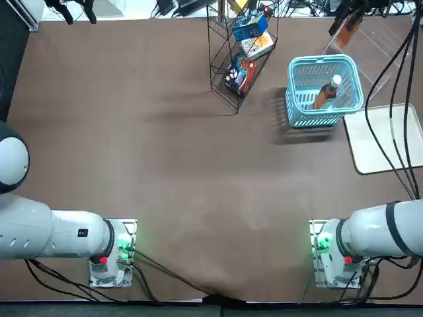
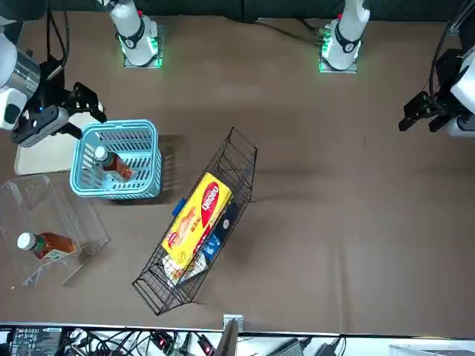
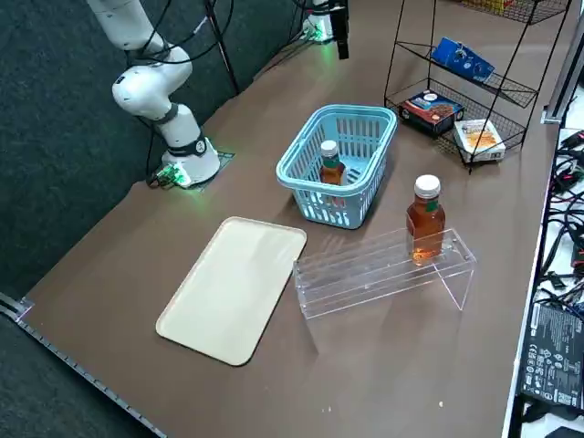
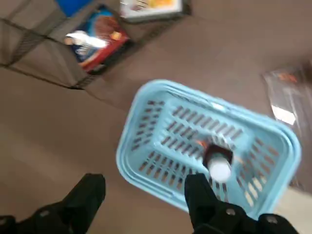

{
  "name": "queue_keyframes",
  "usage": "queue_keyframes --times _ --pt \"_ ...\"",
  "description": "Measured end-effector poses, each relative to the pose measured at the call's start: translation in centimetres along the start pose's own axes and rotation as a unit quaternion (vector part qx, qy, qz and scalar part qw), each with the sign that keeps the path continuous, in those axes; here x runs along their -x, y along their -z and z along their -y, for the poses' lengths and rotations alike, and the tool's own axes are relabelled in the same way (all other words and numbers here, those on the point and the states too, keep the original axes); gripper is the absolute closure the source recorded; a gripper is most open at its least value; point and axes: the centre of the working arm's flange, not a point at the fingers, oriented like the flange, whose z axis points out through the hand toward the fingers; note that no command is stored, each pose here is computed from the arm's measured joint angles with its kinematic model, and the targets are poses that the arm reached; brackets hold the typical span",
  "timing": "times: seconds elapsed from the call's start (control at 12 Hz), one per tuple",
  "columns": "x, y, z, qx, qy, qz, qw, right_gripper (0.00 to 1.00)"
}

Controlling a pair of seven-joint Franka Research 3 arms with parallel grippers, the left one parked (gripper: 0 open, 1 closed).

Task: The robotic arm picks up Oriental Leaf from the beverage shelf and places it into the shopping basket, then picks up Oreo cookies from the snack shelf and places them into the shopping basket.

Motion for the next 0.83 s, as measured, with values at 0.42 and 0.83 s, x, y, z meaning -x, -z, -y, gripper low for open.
queue_keyframes --times 0.42,0.83 --pt "-0.9 -0.7 -0.5 -0.092 0.142 -0.070 0.983 0.00" --pt "-0.7 -3.4 -3.7 -0.144 0.227 -0.178 0.946 0.00"
